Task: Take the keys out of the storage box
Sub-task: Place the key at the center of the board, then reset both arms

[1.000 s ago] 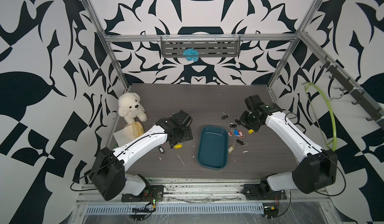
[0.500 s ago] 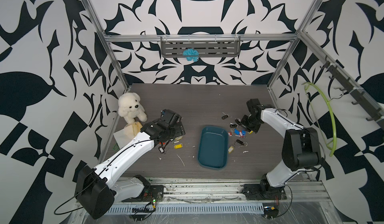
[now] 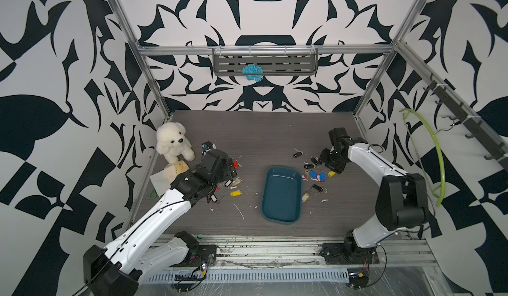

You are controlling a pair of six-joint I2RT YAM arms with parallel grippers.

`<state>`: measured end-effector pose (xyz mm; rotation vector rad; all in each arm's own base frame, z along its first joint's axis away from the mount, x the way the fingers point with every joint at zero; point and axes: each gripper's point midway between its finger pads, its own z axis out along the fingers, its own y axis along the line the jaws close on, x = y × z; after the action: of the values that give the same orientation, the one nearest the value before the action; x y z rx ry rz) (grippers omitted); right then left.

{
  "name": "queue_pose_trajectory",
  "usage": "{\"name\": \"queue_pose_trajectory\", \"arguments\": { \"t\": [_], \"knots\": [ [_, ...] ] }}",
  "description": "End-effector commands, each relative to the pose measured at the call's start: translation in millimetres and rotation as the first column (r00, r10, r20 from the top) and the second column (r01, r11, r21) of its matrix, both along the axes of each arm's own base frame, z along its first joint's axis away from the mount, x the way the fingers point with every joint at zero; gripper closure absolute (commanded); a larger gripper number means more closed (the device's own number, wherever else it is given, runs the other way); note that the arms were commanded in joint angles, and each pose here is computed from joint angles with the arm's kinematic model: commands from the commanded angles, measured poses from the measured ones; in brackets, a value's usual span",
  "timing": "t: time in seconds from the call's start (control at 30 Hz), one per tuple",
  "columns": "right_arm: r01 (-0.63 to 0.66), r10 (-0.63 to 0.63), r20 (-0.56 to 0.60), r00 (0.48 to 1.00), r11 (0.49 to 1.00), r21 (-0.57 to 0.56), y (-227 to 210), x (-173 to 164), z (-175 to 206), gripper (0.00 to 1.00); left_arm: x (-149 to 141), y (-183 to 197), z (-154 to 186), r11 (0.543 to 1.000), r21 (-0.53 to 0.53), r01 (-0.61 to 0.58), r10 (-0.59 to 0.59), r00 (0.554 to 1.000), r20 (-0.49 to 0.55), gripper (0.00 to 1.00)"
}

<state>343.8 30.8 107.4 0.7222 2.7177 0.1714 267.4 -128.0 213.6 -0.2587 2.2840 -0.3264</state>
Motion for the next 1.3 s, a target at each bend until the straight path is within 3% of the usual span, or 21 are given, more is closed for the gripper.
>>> {"name": "queue_pose_trajectory", "arguments": {
  "t": [0.0,0.13,0.23,0.27,0.3,0.33,0.4,0.47,0.57,0.73,0.83,0.87,0.93,1.0,1.17,1.27],
  "knots": [
    [-0.032,0.048,0.168,0.985,0.995,-0.098,-15,7,53,0.37,10,32,34,0.99,0.115,-0.082,0.058,0.979,0.197,0.12],
    [-0.008,0.101,0.385,0.918,0.971,-0.237,-35,2,101,0.38,10,58,67,0.971,0.178,-0.161,0.078,0.913,0.401,0.04],
    [0.067,0.154,0.589,0.793,0.94,-0.336,-49,-6,133,0.36,8,77,77,0.946,0.236,-0.223,0.073,0.854,0.514,0.01],
    [0.093,0.179,0.659,0.73,0.93,-0.356,-51,-7,143,0.31,8,83,78,0.938,0.253,-0.237,0.066,0.838,0.542,0.01],
    [0.112,0.204,0.694,0.69,0.918,-0.381,-54,-11,145,0.06,9,88,78,0.933,0.262,-0.248,0.06,0.824,0.563,0.01],
    [0.113,0.255,0.729,0.635,0.903,-0.414,-52,-13,148,0.0,10,93,77,0.926,0.275,-0.258,0.052,0.811,0.583,0.01],
    [0.097,0.35,0.74,0.574,0.869,-0.486,-48,-16,141,0.0,14,106,70,0.915,0.286,-0.285,0.055,0.79,0.611,0.01],
    [0.142,0.334,0.723,0.605,0.848,-0.51,-59,-16,121,0.0,22,124,57,0.905,0.279,-0.322,0.088,0.782,0.617,0.01],
    [0.118,0.317,0.665,0.676,0.845,-0.522,-63,-6,76,0.0,37,149,26,0.902,0.264,-0.341,0.143,0.815,0.562,0.01],
    [0.057,0.35,0.634,0.689,0.847,-0.529,-54,21,14,0.0,60,182,-43,0.9,0.254,-0.354,0.216,0.869,0.444,0.01],
    [0.017,0.387,0.626,0.677,0.842,-0.539,-47,32,-21,0.0,74,180,-60,0.912,0.285,-0.296,0.158,0.893,0.422,0.01],
    [0.002,0.414,0.626,0.661,0.833,-0.553,-44,40,-26,0.0,79,177,-69,0.917,0.299,-0.265,0.132,0.907,0.4,0.01],
    [-0.068,0.42,0.588,0.691,0.848,-0.525,-38,40,-31,0.0,82,172,-90,0.926,0.31,-0.217,0.101,0.931,0.352,0.01],
    [-0.052,0.424,0.607,0.672,0.845,-0.533,-40,43,-30,0.0,84,174,-94,0.922,0.311,-0.232,0.118,0.932,0.343,0.01],
    [-0.056,0.409,0.588,0.698,0.85,-0.524,-42,42,-33,0.0,97,166,-93,0.932,0.314,-0.183,0.06,0.929,0.365,0.01],
    [-0.051,0.407,0.589,0.698,0.849,-0.526,-43,42,-33,0.0,108,162,-104,0.938,0.316,-0.146,0.038,0.946,0.323,0.02]
  ]
}}
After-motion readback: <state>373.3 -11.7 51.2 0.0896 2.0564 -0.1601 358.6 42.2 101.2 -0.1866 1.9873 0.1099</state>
